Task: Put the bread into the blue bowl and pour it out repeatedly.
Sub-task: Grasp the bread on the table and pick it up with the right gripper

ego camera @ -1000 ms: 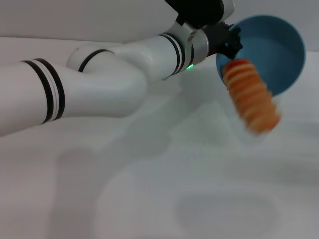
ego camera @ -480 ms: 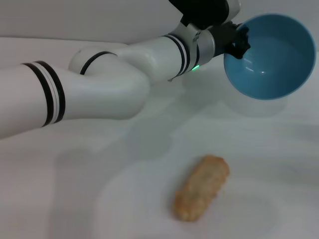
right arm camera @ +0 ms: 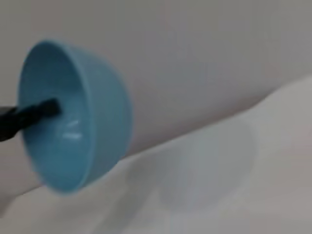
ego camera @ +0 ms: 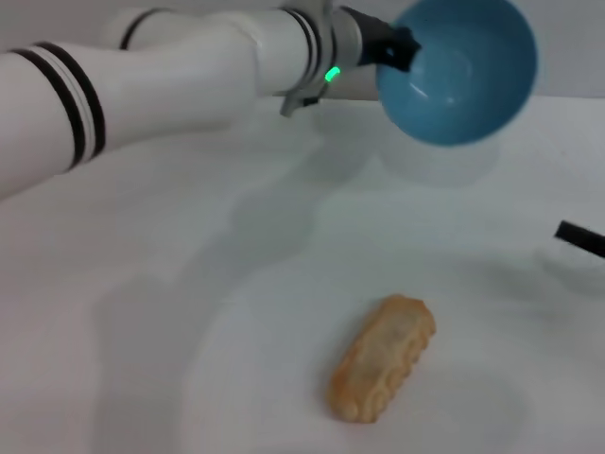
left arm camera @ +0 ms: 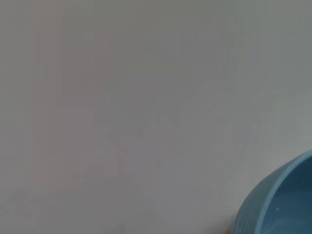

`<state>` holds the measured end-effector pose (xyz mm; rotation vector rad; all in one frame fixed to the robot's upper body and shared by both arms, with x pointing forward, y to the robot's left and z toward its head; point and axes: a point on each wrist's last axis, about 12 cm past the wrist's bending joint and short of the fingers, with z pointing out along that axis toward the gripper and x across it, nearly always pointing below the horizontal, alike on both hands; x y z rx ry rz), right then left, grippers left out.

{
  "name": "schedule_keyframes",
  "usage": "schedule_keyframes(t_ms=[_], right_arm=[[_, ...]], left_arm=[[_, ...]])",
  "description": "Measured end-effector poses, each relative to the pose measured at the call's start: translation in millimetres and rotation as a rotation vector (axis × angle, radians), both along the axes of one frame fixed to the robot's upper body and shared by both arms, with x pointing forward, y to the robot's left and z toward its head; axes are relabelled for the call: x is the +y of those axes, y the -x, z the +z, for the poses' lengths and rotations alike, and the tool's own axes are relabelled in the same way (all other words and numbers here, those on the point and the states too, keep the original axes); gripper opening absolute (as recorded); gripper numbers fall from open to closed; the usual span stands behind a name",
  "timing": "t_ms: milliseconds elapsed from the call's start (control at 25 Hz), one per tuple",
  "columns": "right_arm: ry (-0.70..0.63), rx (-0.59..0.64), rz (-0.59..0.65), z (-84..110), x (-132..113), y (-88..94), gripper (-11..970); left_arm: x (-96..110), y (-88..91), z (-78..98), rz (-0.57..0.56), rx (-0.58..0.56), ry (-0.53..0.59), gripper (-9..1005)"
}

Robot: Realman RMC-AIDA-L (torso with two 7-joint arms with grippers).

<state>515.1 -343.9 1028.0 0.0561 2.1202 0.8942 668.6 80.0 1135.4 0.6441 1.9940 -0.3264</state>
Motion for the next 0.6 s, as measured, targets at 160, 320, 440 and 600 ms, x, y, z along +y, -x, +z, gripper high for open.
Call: schedule_keyframes(t_ms=[160,320,440,600], right_arm=[[-0.098,0.076,0.085,10.8,14.5,-6.6,555],[-0.122,0.135,0.133,13.5,36.7,-22.2,555],[-0.1,0.17,0.207,12.0,58.0,-30.5,556],[-0.077,0.193,0.197,5.3,70.7,-36.8,556]], left_arm=[[9.0,-3.1,-1.4,0.036,0.013,0.016,0],[10.4,-1.5,-5.0,0.035,0.013,0.006,0],[9.4,-0.3,-6.3,0.029,0.013,0.001,0],[13.4,-0.5,-8.0,0.04,0.022,0.002,0]])
